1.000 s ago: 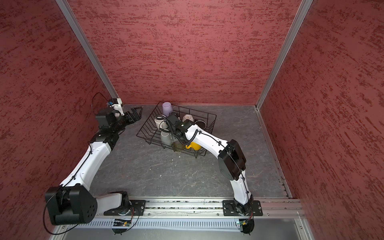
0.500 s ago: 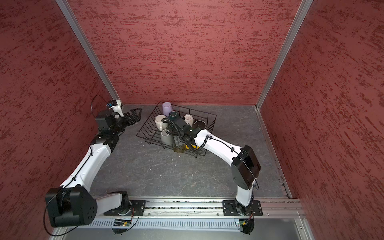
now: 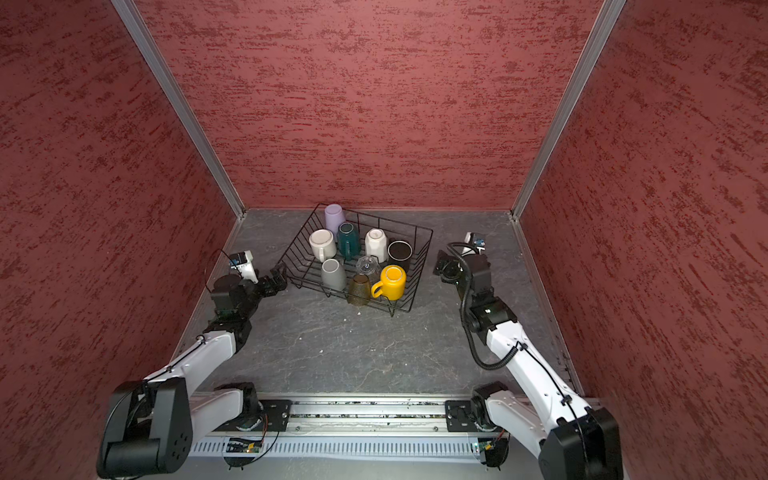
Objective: Load the cups into the dish rack
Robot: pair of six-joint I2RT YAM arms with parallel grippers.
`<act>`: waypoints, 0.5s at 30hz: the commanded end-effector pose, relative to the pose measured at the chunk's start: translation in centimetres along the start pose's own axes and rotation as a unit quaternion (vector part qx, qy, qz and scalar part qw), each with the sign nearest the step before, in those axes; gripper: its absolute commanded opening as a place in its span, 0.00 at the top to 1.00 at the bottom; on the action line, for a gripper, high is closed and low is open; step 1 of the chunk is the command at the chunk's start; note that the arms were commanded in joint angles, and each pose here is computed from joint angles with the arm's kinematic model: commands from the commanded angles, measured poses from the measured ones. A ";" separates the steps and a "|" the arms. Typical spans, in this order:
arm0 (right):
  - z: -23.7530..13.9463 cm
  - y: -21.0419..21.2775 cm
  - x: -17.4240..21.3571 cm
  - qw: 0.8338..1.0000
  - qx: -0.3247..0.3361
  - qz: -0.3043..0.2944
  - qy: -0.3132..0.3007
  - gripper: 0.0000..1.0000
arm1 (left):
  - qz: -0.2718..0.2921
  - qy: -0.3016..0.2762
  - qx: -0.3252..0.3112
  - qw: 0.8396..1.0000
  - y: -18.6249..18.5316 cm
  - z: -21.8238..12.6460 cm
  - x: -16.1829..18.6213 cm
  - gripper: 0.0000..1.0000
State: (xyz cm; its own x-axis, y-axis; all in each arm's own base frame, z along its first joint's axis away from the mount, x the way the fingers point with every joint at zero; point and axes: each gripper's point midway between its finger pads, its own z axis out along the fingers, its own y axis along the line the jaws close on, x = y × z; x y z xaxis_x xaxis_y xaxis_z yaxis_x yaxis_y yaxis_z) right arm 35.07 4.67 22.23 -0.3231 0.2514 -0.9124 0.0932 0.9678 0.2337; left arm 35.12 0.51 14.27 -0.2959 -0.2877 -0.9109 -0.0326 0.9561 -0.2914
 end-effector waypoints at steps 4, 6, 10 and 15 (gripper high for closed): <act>2.7 -5.9 1.6 0.996 0.058 -0.006 -0.068 0.01 | 0.040 -0.079 -0.040 0.995 2.1 -0.2 -1.2 0.00; 3.8 -6.7 1.9 0.996 0.071 -0.017 -0.057 0.01 | 0.049 -0.086 -0.038 0.994 2.0 0.1 -1.5 0.00; 4.0 -8.3 0.4 0.990 0.089 -0.031 -0.102 0.01 | 0.075 -0.080 -0.061 0.992 2.8 0.0 -1.6 0.00; 5.2 -9.7 2.6 0.988 0.101 -0.056 -0.101 0.01 | 0.080 -0.054 -0.038 0.995 2.3 1.4 -1.4 0.00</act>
State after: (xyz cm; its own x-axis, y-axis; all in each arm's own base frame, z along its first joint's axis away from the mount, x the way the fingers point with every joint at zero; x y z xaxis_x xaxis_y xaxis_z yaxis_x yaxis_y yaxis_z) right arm 37.97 -3.66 15.13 -0.2261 0.1694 -0.9593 0.2664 0.9580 0.1064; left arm 35.71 2.98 13.52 -0.2097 -0.1663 -0.9635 -0.0913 0.9845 -0.1500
